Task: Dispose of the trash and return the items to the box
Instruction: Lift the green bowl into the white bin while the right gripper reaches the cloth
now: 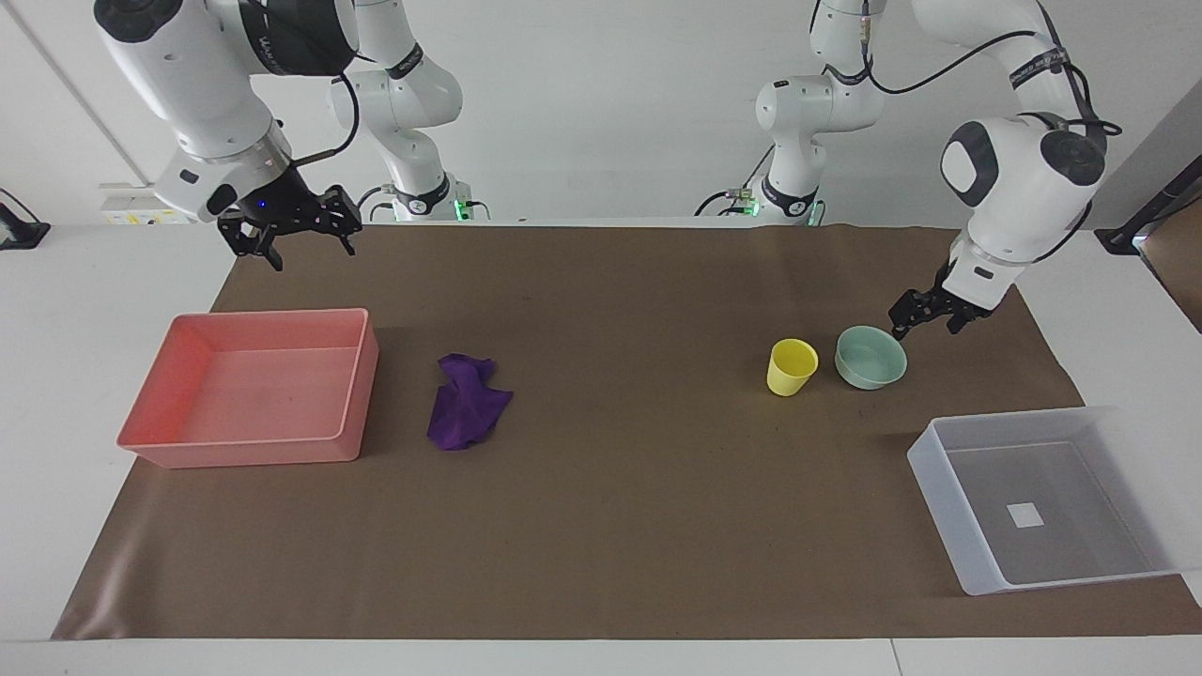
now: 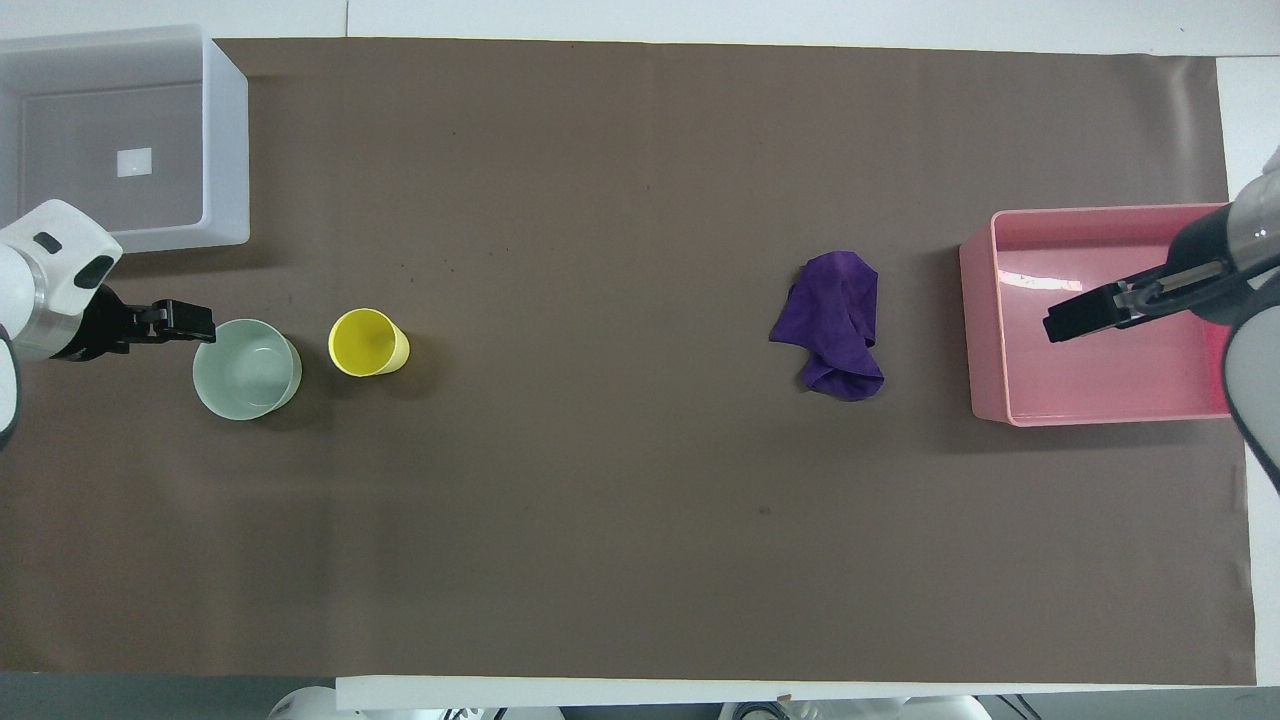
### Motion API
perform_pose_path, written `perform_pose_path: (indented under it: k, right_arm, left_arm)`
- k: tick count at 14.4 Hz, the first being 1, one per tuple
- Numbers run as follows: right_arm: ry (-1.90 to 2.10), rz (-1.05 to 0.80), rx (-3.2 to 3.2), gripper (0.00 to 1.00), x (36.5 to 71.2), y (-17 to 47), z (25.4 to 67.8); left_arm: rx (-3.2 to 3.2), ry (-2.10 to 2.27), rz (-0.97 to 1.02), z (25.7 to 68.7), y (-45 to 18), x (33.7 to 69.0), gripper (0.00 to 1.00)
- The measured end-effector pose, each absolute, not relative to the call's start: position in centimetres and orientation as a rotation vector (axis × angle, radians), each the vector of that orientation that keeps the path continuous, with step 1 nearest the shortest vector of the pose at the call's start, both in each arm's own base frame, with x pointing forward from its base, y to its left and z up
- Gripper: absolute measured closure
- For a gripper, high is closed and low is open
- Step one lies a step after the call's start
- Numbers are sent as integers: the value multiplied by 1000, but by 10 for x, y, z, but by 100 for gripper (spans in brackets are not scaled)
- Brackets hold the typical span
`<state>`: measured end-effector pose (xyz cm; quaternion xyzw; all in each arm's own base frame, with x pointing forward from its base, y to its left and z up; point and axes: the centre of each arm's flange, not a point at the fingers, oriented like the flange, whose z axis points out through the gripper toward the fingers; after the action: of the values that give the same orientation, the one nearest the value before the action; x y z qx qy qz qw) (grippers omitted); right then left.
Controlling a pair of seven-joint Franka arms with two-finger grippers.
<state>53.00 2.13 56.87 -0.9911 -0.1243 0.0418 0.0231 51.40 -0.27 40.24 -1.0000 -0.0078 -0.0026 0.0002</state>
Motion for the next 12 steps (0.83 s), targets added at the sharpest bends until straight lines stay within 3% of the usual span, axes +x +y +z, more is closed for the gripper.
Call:
perform_pose_path:
  k: [5, 6, 7, 12]
  right_arm:
    - [-434, 82, -3080, 1, 557, 99, 480]
    - [-439, 60, -3083, 1, 560, 114, 459]
    - [-442, 47, -3086, 1, 562, 124, 439]
    - [-458, 17, -3094, 3, 560, 137, 359]
  left_arm:
    - [-3139, -71, -65, 336, 11, 505, 4]
    - [-3139, -78, -63, 329, 11, 506, 13]
    - [-3139, -80, -53, 324, 11, 507, 29]
    - [-3139, -80, -36, 320, 7, 509, 88]
